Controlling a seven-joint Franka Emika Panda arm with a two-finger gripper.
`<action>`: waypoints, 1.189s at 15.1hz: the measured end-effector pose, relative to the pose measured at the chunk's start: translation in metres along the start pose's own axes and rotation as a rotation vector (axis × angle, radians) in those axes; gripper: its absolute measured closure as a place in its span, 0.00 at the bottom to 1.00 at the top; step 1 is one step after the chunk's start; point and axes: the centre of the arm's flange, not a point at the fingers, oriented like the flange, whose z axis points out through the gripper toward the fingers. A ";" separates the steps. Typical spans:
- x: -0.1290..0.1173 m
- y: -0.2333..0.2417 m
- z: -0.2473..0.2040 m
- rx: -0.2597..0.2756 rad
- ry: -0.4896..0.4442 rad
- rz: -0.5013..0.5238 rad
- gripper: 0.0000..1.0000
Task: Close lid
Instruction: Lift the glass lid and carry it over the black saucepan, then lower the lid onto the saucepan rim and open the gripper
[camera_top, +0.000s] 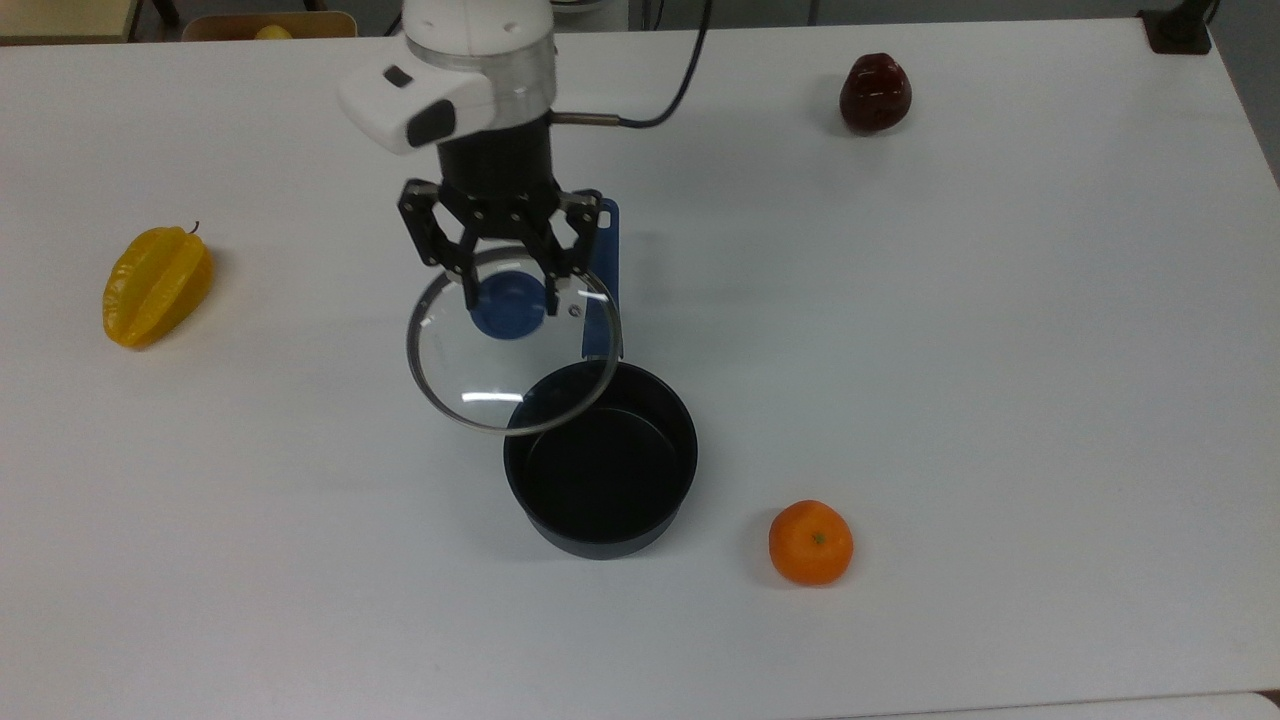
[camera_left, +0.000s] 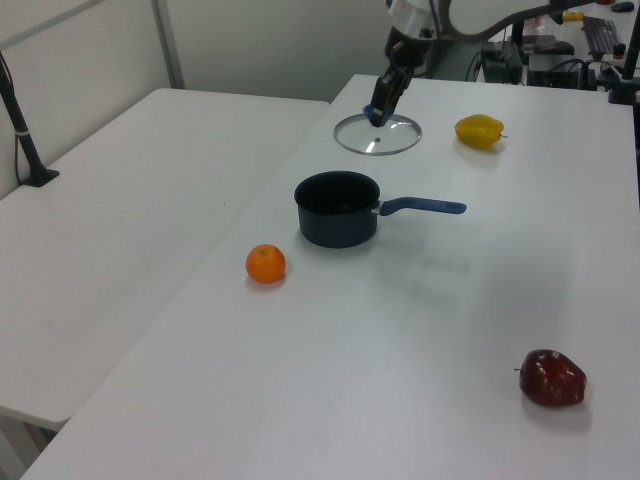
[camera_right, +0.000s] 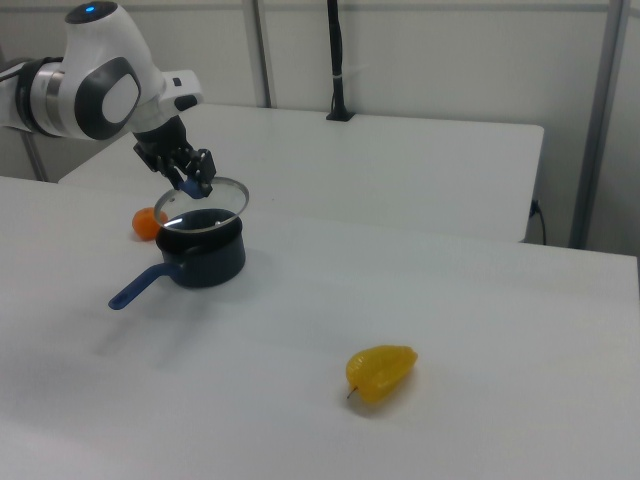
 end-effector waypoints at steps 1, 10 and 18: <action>0.004 -0.007 0.005 0.005 0.022 -0.025 0.39; 0.005 -0.044 0.087 0.025 0.095 -0.129 0.39; 0.001 -0.060 0.092 0.033 0.087 -0.150 0.39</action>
